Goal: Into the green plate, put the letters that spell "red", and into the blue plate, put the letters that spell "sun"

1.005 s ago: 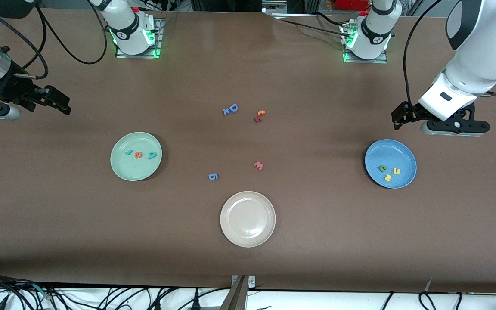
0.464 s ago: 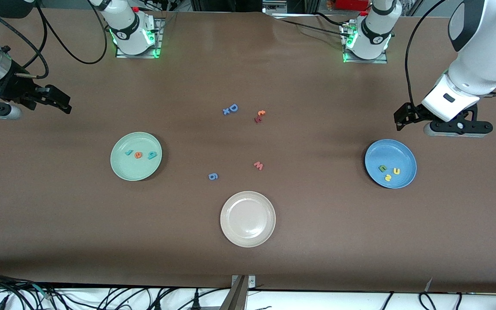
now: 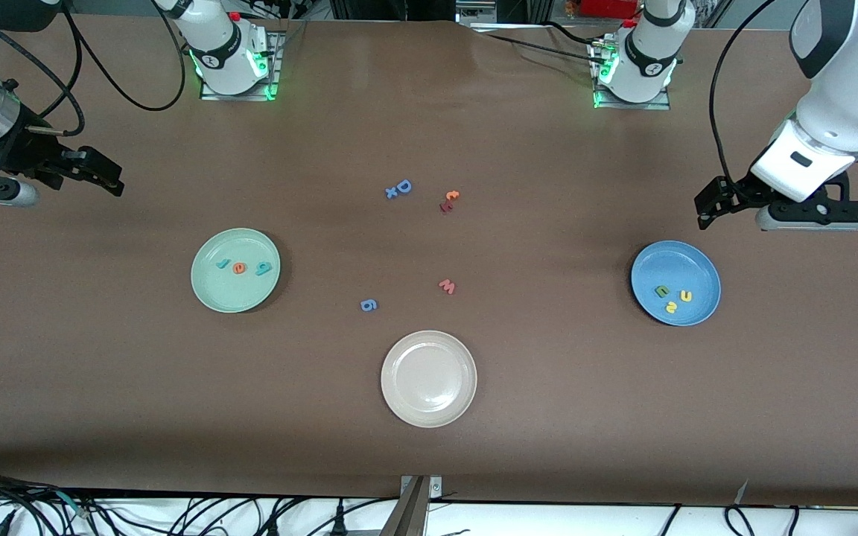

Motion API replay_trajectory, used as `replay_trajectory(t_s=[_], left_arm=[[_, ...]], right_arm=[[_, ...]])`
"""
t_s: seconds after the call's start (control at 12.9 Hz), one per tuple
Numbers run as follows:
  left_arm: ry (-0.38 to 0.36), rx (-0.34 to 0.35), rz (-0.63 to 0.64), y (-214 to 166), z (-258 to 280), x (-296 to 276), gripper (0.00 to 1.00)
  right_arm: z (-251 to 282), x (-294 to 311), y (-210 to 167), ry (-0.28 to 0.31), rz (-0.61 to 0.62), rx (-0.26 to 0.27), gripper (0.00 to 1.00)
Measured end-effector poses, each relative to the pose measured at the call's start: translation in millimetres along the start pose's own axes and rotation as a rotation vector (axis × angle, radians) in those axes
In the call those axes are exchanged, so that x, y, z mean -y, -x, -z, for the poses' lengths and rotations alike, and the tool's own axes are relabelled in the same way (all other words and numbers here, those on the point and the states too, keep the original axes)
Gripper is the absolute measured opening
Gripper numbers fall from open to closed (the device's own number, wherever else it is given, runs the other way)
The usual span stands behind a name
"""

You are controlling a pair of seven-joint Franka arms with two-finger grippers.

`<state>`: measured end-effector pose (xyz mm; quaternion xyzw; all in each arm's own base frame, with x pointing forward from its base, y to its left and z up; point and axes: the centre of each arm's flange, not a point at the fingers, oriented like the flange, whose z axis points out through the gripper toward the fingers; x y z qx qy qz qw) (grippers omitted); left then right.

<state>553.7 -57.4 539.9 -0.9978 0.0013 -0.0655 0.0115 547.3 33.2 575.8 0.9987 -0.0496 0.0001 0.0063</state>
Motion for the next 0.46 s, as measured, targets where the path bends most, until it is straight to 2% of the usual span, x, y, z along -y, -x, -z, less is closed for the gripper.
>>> replay_trajectory(t_s=[0.46], left_arm=[[0.000, -0.002, 0.003, -1.4, 3.0, 1.7, 1.00]], right_arm=[[-0.1, 0.0, 0.1, 0.000, 0.000, 0.001, 1.00]])
